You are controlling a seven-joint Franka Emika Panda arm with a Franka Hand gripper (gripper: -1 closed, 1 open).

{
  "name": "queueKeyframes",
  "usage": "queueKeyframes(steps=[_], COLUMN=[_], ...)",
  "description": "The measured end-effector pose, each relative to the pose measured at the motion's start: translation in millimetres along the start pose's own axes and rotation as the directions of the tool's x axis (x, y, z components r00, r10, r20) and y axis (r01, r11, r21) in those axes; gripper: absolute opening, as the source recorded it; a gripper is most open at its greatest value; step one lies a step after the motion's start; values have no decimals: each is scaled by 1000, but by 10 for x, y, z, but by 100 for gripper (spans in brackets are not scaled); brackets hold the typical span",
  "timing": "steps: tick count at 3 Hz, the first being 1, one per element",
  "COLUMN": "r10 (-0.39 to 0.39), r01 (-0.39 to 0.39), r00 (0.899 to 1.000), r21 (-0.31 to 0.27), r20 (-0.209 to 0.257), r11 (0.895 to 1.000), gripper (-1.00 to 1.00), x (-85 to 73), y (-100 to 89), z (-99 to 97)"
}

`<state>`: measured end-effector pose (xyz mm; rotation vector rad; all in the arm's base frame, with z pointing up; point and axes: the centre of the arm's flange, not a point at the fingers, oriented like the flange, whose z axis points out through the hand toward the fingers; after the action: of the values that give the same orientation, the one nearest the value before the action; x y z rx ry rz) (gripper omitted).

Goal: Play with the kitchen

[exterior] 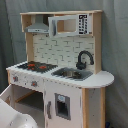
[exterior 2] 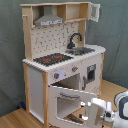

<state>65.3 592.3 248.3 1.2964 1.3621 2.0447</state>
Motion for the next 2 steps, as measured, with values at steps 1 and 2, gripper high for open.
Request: queueKeyframes(steps=[1, 2], r10=[41, 60], r01=[-39, -49], r00=[997, 989], r21=[-29, -82], r20=[69, 139], r11=[999, 995], gripper=[100, 100], x=[-75, -255], y=[-47, -45], z=[-53, -86])
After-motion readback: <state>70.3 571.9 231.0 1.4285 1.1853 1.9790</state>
